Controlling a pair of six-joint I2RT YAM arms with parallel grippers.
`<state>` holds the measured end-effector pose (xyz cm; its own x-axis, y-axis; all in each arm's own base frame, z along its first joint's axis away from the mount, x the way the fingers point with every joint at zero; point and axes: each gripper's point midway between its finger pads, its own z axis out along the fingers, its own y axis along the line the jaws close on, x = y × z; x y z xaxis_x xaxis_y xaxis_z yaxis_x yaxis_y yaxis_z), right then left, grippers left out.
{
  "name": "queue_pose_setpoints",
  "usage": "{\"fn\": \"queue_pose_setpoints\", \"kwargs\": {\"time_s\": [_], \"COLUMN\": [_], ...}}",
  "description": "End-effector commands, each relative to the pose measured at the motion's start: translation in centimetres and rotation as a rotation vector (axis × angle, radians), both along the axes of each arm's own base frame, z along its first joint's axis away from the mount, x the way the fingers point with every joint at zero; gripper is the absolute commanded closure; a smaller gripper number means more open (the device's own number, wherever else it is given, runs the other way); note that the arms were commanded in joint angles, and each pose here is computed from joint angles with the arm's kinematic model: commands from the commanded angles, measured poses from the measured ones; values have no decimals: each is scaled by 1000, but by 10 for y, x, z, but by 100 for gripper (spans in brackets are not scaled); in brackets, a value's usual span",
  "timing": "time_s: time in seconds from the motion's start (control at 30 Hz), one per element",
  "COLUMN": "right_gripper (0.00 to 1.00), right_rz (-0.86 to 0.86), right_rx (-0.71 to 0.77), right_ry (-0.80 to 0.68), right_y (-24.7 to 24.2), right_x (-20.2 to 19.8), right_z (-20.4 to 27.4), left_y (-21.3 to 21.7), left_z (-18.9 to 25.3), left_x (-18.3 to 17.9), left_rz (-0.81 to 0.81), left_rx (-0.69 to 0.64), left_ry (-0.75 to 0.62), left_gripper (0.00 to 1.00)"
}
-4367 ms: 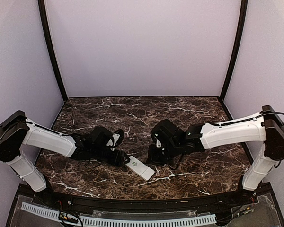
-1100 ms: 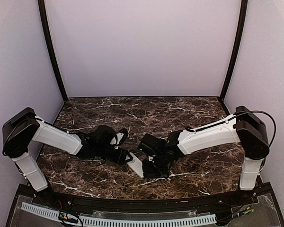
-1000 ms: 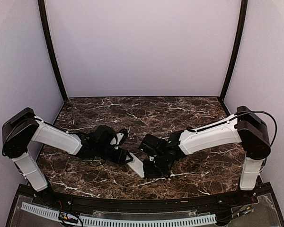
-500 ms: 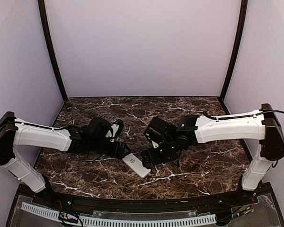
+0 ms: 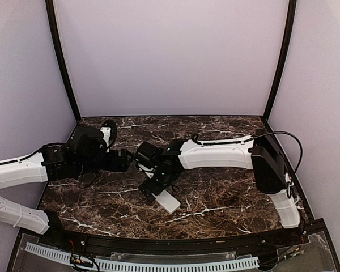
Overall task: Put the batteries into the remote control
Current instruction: Pick up the remote control from the center of the board.
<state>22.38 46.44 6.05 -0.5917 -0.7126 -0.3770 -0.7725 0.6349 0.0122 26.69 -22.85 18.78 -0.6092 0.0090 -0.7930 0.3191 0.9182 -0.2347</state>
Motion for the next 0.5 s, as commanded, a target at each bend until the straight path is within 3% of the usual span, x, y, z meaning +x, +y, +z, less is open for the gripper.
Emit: {"fn": "queue_pose_setpoints", "kwargs": {"time_s": [0.0, 0.3, 0.47], "right_gripper": [2, 23, 24], "right_rz": [-2, -27, -45], "right_rx": [-114, -115, -146], "right_ry": [5, 116, 128], "right_y": [-9, -10, -13], "right_x": [5, -11, -11], "right_z": [-10, -37, -48], "left_y": [25, 26, 26], "left_z": [-7, -2, -5], "left_x": [-3, 0, -1], "left_rz": [74, 78, 76], "left_rx": [62, 60, 64], "left_ry": [3, -24, -20], "left_gripper": [10, 11, 11]}}
